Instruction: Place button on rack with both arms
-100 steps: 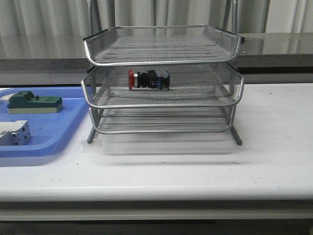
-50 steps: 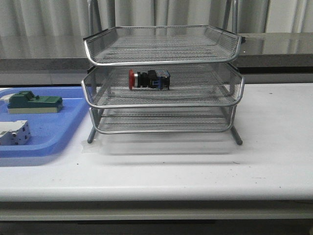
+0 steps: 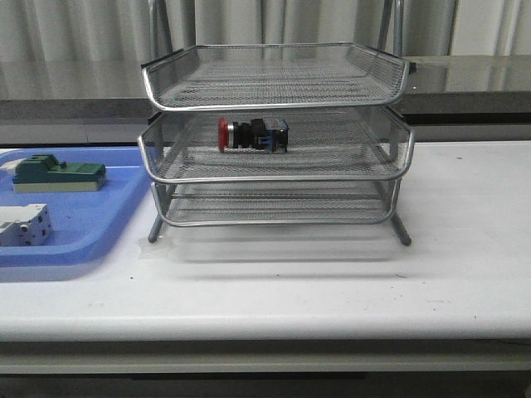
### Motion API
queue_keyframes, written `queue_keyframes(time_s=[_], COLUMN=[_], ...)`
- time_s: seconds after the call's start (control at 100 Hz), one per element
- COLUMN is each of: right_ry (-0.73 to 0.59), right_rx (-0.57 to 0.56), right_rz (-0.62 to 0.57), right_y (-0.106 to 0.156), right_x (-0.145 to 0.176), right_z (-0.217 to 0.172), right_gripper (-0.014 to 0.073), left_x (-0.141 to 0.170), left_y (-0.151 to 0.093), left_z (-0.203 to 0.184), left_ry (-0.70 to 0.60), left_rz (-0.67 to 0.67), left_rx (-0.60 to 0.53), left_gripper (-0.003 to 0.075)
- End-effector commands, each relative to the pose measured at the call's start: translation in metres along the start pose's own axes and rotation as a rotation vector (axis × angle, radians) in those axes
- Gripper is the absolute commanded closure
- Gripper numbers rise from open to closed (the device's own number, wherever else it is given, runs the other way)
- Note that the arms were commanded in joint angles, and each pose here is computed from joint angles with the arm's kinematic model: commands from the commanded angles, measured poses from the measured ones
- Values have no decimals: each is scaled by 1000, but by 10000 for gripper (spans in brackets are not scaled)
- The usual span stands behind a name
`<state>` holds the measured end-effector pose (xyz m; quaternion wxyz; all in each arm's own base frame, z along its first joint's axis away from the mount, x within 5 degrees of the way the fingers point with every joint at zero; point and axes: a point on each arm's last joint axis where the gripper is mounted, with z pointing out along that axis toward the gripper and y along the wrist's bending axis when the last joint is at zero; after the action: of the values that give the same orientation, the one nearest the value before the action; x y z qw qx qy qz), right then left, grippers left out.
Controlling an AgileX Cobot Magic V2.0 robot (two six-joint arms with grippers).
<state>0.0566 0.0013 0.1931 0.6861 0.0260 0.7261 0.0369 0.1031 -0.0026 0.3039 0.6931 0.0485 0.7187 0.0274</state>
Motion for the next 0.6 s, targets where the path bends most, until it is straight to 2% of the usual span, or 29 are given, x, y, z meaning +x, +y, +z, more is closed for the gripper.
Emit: queue_keyframes(time_s=[0.0,0.59], right_ry=[-122,-122], right_rx=[-5,-5], right_rz=[-5,-5], right_y=[1,1], right_x=[-14,-14], right_z=[-3,-3], right_gripper=[655,655], left_x=[-14,-14], left_y=[4,4], left_z=[-1,-1], left_ry=[-86,-88], left_rz=[-22,-16], left_rx=[-36,-36], left_gripper=[740,740])
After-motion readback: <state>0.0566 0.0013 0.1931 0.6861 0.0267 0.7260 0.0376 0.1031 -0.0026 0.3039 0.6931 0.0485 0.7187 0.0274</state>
